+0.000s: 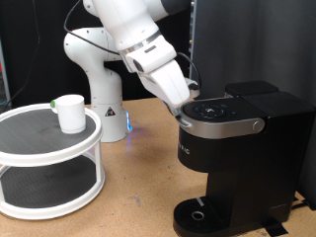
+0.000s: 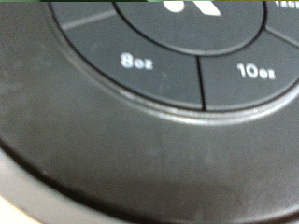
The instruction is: Make a cup of coffee with the keurig machine
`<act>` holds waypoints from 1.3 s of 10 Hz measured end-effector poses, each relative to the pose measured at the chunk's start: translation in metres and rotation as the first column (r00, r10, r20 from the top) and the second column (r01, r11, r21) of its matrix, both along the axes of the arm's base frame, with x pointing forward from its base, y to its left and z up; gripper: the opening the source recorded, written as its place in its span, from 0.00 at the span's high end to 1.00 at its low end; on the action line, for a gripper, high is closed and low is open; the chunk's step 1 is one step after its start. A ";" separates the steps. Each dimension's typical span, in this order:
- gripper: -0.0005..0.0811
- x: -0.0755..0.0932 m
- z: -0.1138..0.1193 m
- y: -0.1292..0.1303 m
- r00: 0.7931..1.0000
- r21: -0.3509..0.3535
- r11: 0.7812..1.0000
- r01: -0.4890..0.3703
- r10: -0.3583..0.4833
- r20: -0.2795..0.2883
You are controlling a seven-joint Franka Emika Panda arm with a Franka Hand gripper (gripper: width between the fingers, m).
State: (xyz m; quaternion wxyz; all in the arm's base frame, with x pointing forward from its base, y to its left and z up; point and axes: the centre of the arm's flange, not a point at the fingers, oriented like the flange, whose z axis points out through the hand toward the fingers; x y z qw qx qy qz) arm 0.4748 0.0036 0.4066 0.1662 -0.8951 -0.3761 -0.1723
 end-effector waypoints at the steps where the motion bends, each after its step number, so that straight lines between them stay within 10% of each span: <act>1: 0.99 -0.003 0.003 0.000 1.000 0.002 1.000 -0.001 0.001 0.006; 10: 0.99 -0.016 0.035 -0.008 0.999 0.031 0.999 -0.026 0.025 0.042; 13: 0.99 -0.024 0.048 -0.014 0.990 0.011 0.991 -0.137 0.137 -0.042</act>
